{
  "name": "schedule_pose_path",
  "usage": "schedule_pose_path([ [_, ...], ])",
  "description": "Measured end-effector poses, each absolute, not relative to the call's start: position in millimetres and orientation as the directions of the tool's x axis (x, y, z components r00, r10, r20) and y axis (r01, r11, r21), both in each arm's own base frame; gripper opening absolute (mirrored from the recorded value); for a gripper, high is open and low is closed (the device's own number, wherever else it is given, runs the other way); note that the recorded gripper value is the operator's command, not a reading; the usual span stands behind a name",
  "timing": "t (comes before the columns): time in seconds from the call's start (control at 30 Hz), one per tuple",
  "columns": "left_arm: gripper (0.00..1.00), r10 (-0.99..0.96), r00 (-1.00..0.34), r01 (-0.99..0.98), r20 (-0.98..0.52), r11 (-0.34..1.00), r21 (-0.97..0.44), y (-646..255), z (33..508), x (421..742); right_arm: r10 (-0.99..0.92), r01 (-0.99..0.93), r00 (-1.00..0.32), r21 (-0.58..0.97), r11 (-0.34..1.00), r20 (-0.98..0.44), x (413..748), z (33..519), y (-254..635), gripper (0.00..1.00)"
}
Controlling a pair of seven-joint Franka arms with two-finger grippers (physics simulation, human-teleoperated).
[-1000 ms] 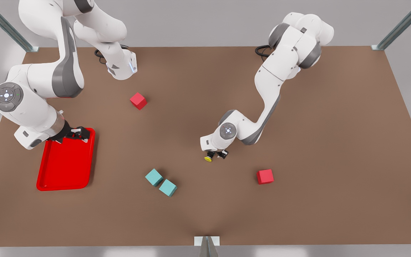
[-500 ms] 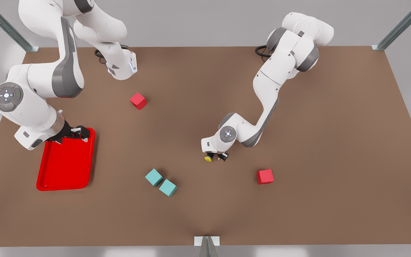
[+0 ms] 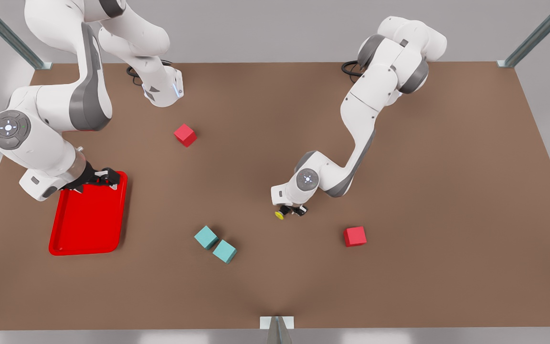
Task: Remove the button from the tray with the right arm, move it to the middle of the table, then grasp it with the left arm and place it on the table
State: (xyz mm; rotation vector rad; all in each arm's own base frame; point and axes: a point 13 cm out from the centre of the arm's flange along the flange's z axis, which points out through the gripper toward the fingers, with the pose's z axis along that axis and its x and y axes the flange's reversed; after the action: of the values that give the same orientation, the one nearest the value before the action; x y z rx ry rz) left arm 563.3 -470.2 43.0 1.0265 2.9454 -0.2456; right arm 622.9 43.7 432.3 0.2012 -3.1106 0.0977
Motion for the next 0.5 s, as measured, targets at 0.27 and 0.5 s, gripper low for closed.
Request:
schedule_pose_path([
  [0.27,0.68,0.620,-0.783,0.620,-0.054,0.770,-0.148,-470.6,34.7,559.0,-0.132,-0.134,-0.991,-0.061,0.989,0.027,623.0,432.3,43.1,1.00],
  [0.5,0.60,0.622,-0.781,0.623,-0.057,0.768,-0.147,-472.4,35.8,558.3,-0.136,-0.137,-0.990,-0.061,0.989,0.027,623.0,432.5,43.1,1.00],
])
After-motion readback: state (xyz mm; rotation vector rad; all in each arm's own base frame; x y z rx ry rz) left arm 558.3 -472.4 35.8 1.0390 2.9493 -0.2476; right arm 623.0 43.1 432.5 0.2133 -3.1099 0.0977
